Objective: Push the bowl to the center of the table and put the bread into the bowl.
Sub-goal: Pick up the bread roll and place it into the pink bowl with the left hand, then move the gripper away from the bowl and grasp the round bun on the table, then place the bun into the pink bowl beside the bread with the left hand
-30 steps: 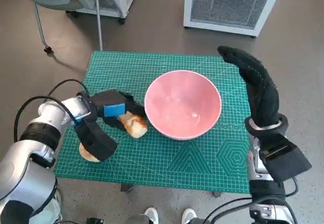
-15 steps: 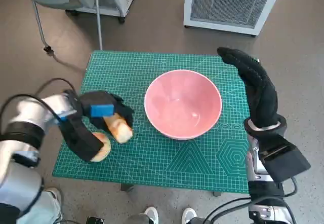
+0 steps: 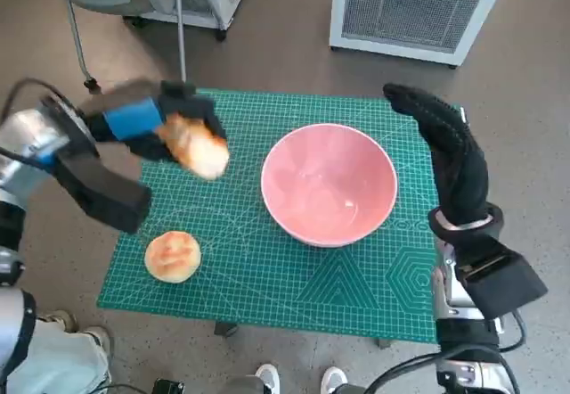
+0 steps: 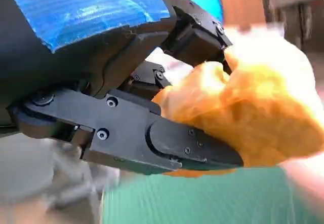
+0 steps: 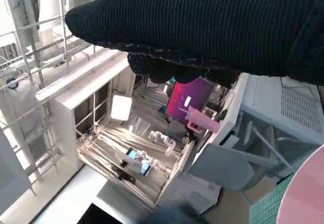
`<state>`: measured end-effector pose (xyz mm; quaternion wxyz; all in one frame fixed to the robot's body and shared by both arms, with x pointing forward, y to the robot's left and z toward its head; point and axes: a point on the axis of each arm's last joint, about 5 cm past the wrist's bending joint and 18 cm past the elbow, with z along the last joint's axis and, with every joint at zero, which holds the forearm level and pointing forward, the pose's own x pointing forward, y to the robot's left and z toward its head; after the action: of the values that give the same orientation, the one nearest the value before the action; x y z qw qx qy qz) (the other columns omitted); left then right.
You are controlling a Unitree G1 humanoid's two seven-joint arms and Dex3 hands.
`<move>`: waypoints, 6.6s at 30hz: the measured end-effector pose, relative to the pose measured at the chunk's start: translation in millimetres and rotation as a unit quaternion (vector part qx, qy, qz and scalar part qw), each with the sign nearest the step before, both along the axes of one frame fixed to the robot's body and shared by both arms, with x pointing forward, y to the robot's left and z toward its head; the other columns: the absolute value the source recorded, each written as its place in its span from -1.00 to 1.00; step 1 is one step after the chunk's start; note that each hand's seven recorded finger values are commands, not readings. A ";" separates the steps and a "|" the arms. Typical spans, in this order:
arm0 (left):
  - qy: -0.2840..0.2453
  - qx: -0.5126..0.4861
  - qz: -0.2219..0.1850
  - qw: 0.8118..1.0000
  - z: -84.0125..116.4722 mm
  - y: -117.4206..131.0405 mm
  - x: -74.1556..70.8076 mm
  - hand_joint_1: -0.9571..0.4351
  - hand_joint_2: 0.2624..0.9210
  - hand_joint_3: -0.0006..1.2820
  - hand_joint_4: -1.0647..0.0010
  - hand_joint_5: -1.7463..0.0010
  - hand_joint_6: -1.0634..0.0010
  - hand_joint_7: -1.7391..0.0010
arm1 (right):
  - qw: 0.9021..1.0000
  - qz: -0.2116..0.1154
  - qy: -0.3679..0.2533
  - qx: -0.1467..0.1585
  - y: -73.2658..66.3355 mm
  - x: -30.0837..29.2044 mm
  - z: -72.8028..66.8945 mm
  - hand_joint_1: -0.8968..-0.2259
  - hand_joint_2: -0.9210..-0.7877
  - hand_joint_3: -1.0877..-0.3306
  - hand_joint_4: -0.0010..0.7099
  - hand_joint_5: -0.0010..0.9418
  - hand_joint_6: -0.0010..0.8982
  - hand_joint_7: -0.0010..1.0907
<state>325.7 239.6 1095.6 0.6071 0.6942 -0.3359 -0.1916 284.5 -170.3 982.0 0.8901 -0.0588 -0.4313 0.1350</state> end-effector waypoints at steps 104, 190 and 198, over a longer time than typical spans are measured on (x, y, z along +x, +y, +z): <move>0.306 -0.001 0.136 0.942 -49.7 71.9 -89.3 0.06 0.43 -1.00 0.69 1.00 0.38 0.96 | 1.000 0.023 -0.008 0.012 0.2 -3.6 7.2 -0.43 -1.00 -0.29 -0.44 -0.99 -1.00 0.12; 0.115 -0.102 -0.019 0.988 -13.1 13.1 -60.5 0.37 1.00 -0.83 -0.17 -0.34 -0.14 -0.44 | 1.000 0.021 -0.001 0.005 -2.5 -1.7 8.0 -0.41 -1.00 -0.28 -0.42 -0.98 -1.00 0.13; 0.023 -0.144 -0.119 0.982 -9.6 -31.0 -39.4 0.37 1.00 -0.88 -0.25 -0.28 -0.18 -0.42 | 1.000 0.022 -0.003 0.005 -2.0 -1.0 8.7 -0.41 -1.00 -0.28 -0.42 -0.98 -1.00 0.13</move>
<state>286.3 208.6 1086.0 0.6811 0.5500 -0.4263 -0.2277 283.5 -172.4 990.8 0.8858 -0.0454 -0.4360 0.1523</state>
